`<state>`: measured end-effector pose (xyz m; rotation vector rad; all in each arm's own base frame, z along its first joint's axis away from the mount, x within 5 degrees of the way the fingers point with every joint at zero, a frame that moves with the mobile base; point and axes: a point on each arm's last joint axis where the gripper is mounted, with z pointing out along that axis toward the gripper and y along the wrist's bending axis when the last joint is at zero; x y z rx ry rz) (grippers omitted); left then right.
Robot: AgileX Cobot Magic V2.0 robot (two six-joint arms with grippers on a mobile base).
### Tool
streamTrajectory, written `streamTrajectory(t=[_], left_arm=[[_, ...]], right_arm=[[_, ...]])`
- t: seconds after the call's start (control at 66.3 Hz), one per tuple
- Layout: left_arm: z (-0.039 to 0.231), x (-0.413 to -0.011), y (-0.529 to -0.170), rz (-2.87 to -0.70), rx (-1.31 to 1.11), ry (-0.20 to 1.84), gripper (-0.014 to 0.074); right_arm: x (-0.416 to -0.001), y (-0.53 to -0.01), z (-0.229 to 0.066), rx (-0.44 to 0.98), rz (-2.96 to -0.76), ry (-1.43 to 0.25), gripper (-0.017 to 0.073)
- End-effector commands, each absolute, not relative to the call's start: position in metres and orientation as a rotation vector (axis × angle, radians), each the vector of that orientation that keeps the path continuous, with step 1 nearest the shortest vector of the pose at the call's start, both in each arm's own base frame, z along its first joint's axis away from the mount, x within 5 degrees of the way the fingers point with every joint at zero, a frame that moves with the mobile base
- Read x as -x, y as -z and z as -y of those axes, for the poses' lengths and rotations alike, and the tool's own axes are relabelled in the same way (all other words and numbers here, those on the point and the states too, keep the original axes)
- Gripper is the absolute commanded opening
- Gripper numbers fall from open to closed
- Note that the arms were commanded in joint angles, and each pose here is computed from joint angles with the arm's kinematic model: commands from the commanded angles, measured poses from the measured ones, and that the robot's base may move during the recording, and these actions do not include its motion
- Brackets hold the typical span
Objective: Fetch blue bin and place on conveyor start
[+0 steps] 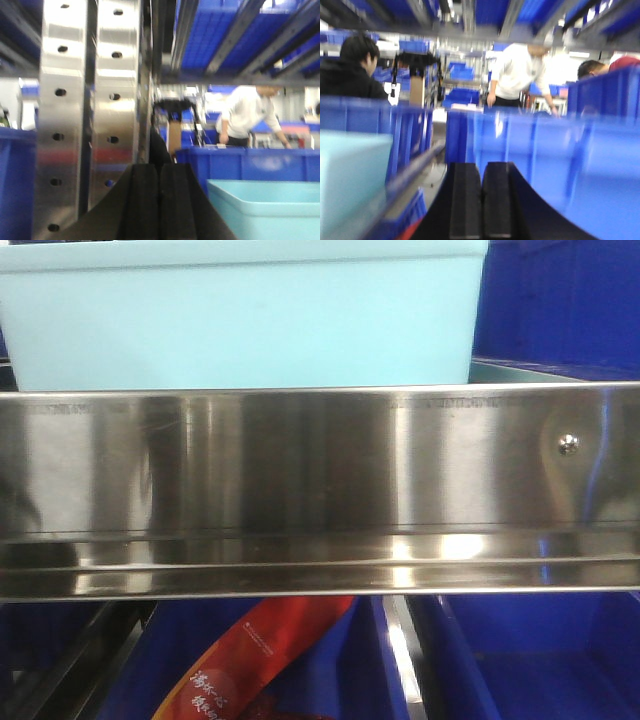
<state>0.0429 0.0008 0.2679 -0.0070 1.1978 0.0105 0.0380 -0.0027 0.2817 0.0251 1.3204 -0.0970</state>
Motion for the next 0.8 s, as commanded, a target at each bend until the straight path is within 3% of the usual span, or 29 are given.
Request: streamTrajectory(t=[0.0, 0.226, 0.438, 0.785], left_arm=[[0.000, -0.036, -0.288, -1.268, 0.005, 0.005, -0.0111], [0.001, -0.036, -0.344, -1.430, -0.006, 0.016, -0.0111], [0.002, -0.067, -0.387, -1.504, -0.005, 0.022, -0.0111], [0.001, -0.092, -0.412, -1.395, 0.017, 0.039, -0.0111]], right_arm=[[-0.033, -0.306, 0.002, -0.022, -1.335, 0.105, -0.0165], [-0.052, -0.359, 0.003, -0.018, -1.461, 0.094, -0.0165], [-0.094, -0.397, 0.006, -0.016, -1.611, 0.085, -0.0165], [-0.136, -0.411, 0.007, -0.057, -1.674, 0.006, -0.0165]])
